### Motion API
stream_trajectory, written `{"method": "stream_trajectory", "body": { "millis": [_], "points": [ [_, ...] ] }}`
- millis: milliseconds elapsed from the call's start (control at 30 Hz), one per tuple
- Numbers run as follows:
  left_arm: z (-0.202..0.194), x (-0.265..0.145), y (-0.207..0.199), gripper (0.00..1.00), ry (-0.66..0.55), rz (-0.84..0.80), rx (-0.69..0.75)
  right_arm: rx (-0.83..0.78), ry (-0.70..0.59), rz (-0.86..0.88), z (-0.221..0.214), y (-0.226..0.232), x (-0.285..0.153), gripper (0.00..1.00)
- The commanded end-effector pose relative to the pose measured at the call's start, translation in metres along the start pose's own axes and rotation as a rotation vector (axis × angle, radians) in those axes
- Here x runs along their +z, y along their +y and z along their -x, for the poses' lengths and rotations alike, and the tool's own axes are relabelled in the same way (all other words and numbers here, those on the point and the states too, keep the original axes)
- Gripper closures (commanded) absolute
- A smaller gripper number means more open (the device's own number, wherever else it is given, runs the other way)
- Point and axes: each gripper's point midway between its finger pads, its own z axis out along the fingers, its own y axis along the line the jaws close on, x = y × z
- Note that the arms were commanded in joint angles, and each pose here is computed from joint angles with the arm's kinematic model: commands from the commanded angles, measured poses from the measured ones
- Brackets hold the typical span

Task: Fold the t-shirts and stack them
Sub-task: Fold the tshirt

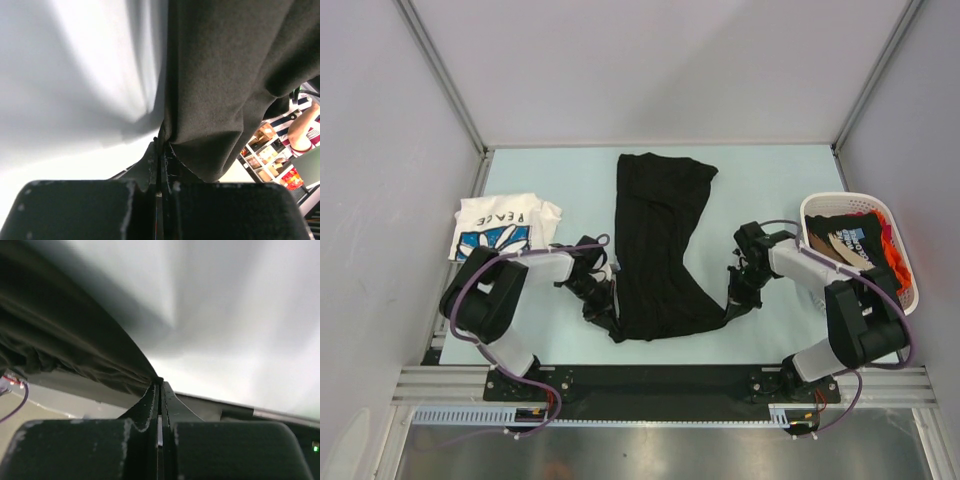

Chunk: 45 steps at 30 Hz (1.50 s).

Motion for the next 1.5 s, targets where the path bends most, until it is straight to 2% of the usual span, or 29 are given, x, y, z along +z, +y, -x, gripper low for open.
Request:
{"method": "stream_trajectory", "body": {
  "millis": [0,267,567,600,633,667,767,800,867,900,967,1000,1067,1100,1233,1467],
  "points": [
    [-0.012,-0.016,-0.011,1.00,0.008,-0.012,0.024,-0.001,0.070,0.004,-0.028,-0.003,-0.017,1.00],
    [-0.022,-0.023,-0.015,1.00,0.055,-0.015,0.035,-0.017,0.225,0.081,-0.058,0.004,-0.016,1.00],
    [-0.054,-0.004,0.025,1.00,0.160,0.054,-0.028,-0.062,0.347,0.017,-0.087,-0.002,-0.003,1.00],
    [-0.059,-0.002,0.030,0.96,0.174,0.062,-0.040,-0.072,0.353,-0.002,-0.089,-0.003,0.000,1.00],
    [-0.061,0.000,0.033,0.77,0.184,0.067,-0.048,-0.068,0.370,-0.037,-0.092,-0.009,0.005,1.00],
    [-0.063,0.000,0.034,0.01,0.190,0.070,-0.053,-0.091,0.387,-0.055,-0.098,-0.010,0.009,1.00],
    [-0.058,-0.007,0.030,0.00,0.142,0.078,-0.036,-0.100,0.432,-0.107,-0.107,-0.018,0.019,0.97],
    [-0.050,-0.012,0.026,0.00,0.103,0.091,-0.015,-0.104,0.428,-0.121,-0.107,-0.020,0.021,0.80],
    [-0.038,-0.028,0.010,0.00,0.029,0.093,0.026,-0.120,0.392,-0.131,-0.103,-0.018,0.018,0.62],
    [-0.032,-0.034,0.005,0.00,-0.006,0.098,0.039,-0.132,0.367,-0.143,-0.100,-0.018,0.016,0.49],
    [-0.019,-0.052,-0.016,0.00,-0.086,0.068,0.086,-0.151,0.281,-0.133,-0.086,-0.008,0.005,0.36],
    [-0.015,-0.057,-0.024,0.00,-0.114,0.055,0.089,-0.159,0.246,-0.152,-0.081,-0.008,-0.001,0.25],
    [-0.008,-0.069,-0.040,0.00,-0.171,0.017,0.124,-0.172,0.181,-0.139,-0.069,0.002,-0.012,0.16],
    [-0.002,-0.077,-0.051,0.00,-0.207,-0.002,0.138,-0.177,0.148,-0.144,-0.065,0.003,-0.017,0.13],
    [0.012,-0.090,-0.081,0.00,-0.286,-0.102,0.196,-0.158,0.102,-0.133,-0.059,0.007,-0.020,0.12],
    [0.007,-0.052,-0.055,0.02,-0.138,-0.035,0.159,-0.103,0.170,-0.151,-0.073,-0.009,0.000,0.15]
  ]
}}
